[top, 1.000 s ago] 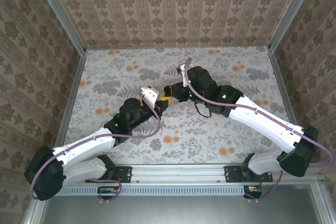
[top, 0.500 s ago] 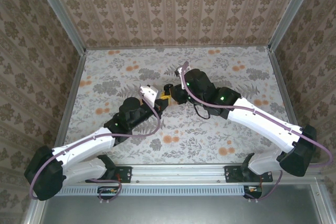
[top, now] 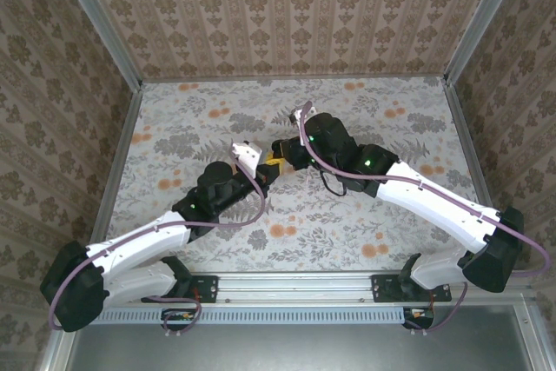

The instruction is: Insert wireless bluetooth earbuds into charging case

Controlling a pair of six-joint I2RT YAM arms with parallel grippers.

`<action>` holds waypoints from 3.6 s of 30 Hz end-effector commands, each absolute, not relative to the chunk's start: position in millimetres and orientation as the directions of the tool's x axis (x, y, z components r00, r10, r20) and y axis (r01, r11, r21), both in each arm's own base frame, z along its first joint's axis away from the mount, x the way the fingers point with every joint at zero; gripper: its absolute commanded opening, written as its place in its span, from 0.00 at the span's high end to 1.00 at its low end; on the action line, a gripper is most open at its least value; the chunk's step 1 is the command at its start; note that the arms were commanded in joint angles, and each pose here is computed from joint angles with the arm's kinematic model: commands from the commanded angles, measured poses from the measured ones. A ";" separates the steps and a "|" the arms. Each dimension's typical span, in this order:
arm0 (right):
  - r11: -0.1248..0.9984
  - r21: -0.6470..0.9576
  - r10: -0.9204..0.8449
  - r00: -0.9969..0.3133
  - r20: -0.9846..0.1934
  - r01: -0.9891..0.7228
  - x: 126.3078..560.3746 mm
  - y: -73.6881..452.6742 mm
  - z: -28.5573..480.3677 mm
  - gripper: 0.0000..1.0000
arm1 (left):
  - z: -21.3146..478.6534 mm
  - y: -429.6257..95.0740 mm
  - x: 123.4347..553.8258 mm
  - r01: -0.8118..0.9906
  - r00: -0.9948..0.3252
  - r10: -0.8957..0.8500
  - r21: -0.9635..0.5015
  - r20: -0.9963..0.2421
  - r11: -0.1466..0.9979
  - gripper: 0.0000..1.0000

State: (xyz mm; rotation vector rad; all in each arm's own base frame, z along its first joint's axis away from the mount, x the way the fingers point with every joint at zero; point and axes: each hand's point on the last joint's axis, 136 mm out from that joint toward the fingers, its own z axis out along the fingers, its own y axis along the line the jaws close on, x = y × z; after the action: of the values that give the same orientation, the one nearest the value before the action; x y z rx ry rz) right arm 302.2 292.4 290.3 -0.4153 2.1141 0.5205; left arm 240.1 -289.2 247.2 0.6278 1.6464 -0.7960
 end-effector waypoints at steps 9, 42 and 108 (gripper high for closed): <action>0.861 0.168 -0.129 -0.525 -0.841 -0.480 305.8 294.3 283.2 0.78 | 277.7 -292.0 239.9 0.767 -0.181 -0.079 -0.191 -0.980 0.613 1.00; 0.781 0.161 -0.202 -0.487 -0.849 -0.604 278.3 301.3 270.6 0.78 | 286.5 -291.4 242.1 0.760 -0.171 -0.092 -0.191 -0.981 0.621 1.00; 0.627 0.553 -0.017 -0.719 -0.694 -0.549 264.4 277.5 329.5 0.76 | 302.6 -294.5 215.8 0.883 -0.095 -0.194 -0.173 -0.976 0.436 1.00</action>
State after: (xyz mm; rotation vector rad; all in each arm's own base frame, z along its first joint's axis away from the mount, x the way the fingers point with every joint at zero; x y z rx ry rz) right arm 271.3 278.7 330.6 -0.4392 2.1659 1.0046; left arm 221.3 -297.9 285.5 0.6870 1.4445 -0.9787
